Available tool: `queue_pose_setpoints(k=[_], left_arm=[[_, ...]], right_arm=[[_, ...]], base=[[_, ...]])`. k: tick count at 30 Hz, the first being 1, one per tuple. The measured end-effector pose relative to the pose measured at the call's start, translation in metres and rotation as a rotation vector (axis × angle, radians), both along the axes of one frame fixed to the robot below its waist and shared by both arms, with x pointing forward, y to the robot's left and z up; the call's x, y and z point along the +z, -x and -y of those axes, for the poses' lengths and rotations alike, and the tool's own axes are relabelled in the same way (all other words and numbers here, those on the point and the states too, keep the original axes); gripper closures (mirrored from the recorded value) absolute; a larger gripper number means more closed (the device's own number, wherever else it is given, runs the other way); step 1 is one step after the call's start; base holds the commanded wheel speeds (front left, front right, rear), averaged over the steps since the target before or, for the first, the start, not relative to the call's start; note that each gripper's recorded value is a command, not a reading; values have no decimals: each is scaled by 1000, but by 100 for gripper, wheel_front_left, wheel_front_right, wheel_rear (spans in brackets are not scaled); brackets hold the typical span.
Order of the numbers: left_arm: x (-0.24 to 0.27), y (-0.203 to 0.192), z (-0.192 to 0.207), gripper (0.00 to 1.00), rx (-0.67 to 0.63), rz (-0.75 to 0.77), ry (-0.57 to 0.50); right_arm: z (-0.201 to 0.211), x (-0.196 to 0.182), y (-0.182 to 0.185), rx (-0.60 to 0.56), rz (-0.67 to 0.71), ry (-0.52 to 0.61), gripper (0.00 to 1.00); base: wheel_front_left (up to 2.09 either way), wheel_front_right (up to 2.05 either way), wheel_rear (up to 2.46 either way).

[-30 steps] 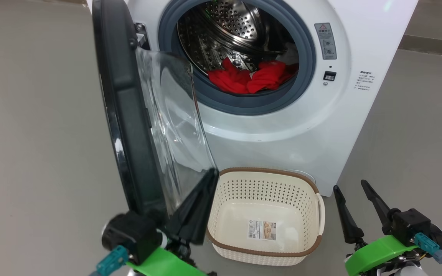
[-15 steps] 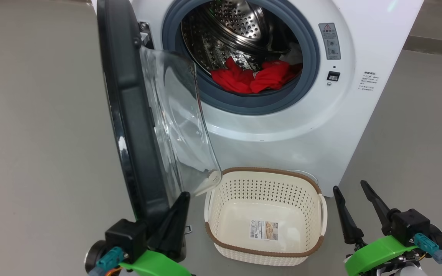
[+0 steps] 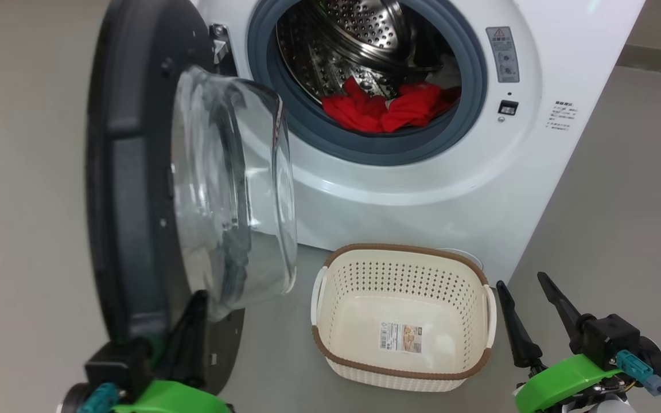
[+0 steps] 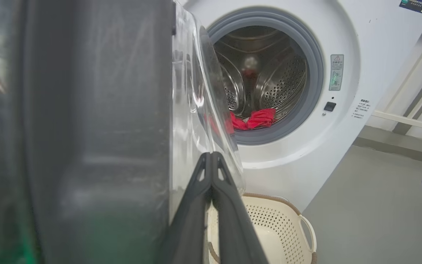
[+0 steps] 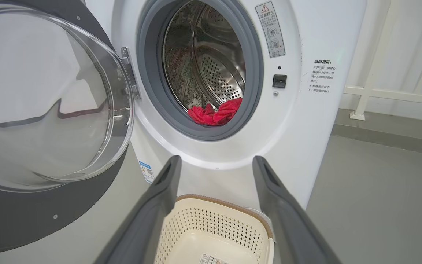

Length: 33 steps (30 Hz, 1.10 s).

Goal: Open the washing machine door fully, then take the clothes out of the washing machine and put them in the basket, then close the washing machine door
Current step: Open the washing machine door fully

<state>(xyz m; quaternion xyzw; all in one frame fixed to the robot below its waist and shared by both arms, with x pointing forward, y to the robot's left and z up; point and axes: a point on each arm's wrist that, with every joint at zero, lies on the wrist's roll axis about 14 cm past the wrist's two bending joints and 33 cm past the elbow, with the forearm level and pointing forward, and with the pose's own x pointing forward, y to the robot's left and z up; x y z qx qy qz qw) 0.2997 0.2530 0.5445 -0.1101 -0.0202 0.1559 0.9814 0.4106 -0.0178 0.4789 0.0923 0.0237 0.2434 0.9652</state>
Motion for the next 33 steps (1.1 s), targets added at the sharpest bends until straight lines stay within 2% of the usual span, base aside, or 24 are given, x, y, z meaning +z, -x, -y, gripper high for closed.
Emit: queue_pose_setpoints(k=[12,18,33], left_arm=[[-2,22,-64,100,244,-12,-46],[-10,30,-85,100,322,-31,-45],[-37,36,-141,100,487,-37,36]], right_arm=[[-7,-21,-4,32,-40,29,0],[-10,-33,-6,54,-64,43,0],[-12,-54,-15,100,-93,83,0]], base=[[0,0,0],[0,0,0],[0,0,0]])
